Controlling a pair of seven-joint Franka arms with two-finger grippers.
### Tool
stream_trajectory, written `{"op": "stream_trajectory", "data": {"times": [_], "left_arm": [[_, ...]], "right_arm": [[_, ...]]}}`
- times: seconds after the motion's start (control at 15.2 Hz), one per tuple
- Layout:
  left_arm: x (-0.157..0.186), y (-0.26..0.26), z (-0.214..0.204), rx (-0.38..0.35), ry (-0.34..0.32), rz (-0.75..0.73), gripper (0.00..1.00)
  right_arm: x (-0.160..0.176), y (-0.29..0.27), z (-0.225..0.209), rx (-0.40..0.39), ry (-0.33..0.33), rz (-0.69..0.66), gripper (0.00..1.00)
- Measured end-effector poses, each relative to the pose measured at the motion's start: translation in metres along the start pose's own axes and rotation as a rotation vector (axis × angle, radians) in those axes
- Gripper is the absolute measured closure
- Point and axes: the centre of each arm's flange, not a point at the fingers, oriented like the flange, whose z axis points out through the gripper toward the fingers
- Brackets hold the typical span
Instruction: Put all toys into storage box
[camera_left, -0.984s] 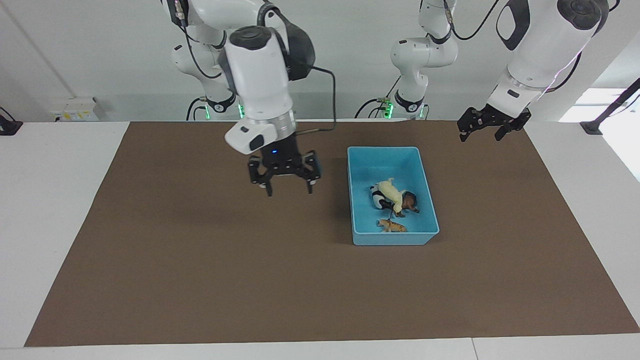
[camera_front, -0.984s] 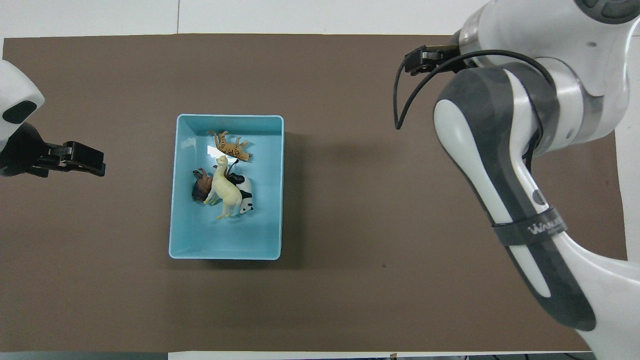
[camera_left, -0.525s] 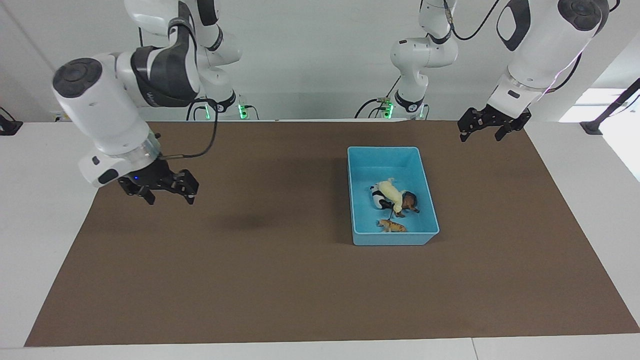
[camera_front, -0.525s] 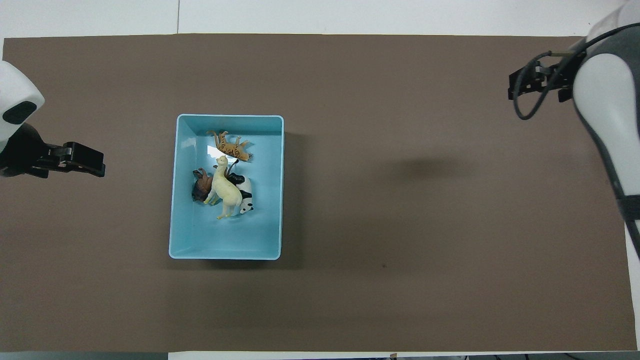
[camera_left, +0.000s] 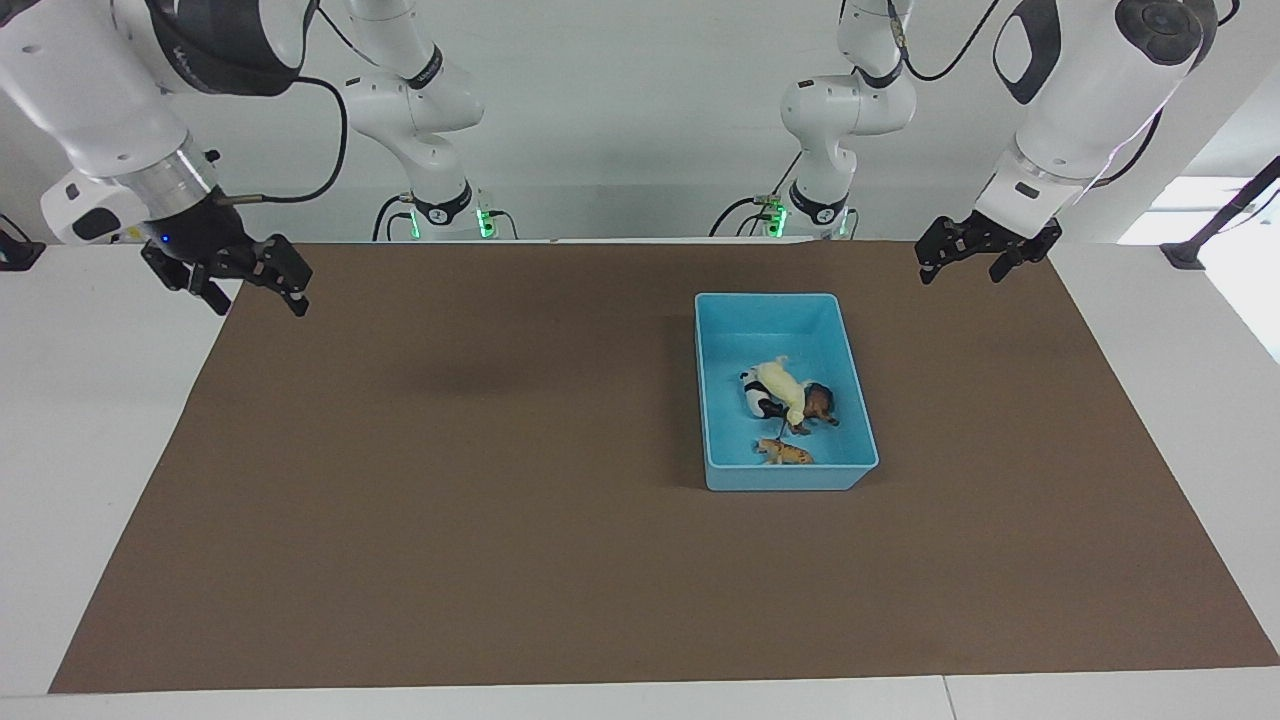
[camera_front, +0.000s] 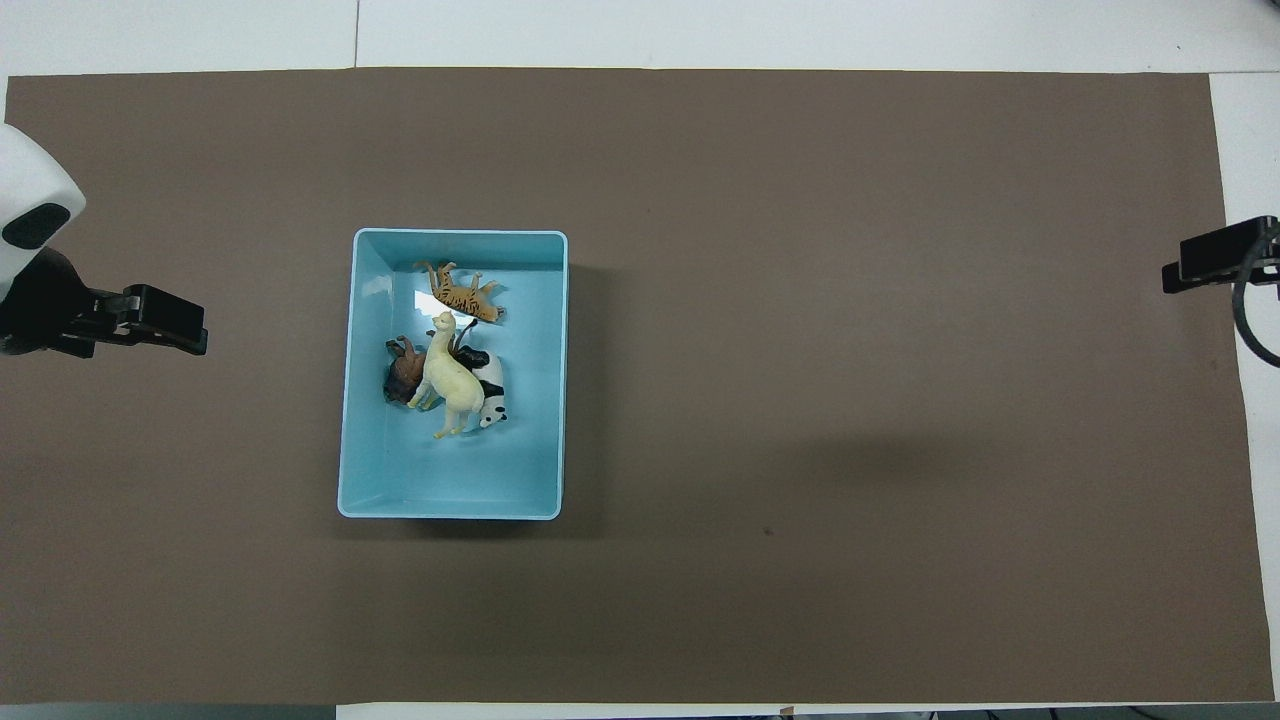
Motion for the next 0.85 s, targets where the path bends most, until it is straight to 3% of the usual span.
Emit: {"op": "stream_trajectory", "data": {"times": [0.33, 0.85], "left_arm": [[0.0000, 0.0000, 0.0002, 0.000, 0.000, 0.000, 0.00], [0.0000, -0.0007, 0.0003, 0.000, -0.001, -0.001, 0.00]], "right_arm": [[-0.0019, 0.0036, 0.0057, -0.068, -0.019, -0.065, 0.00], [-0.0019, 0.0054, 0.0064, -0.080, -0.023, -0.112, 0.00]]}}
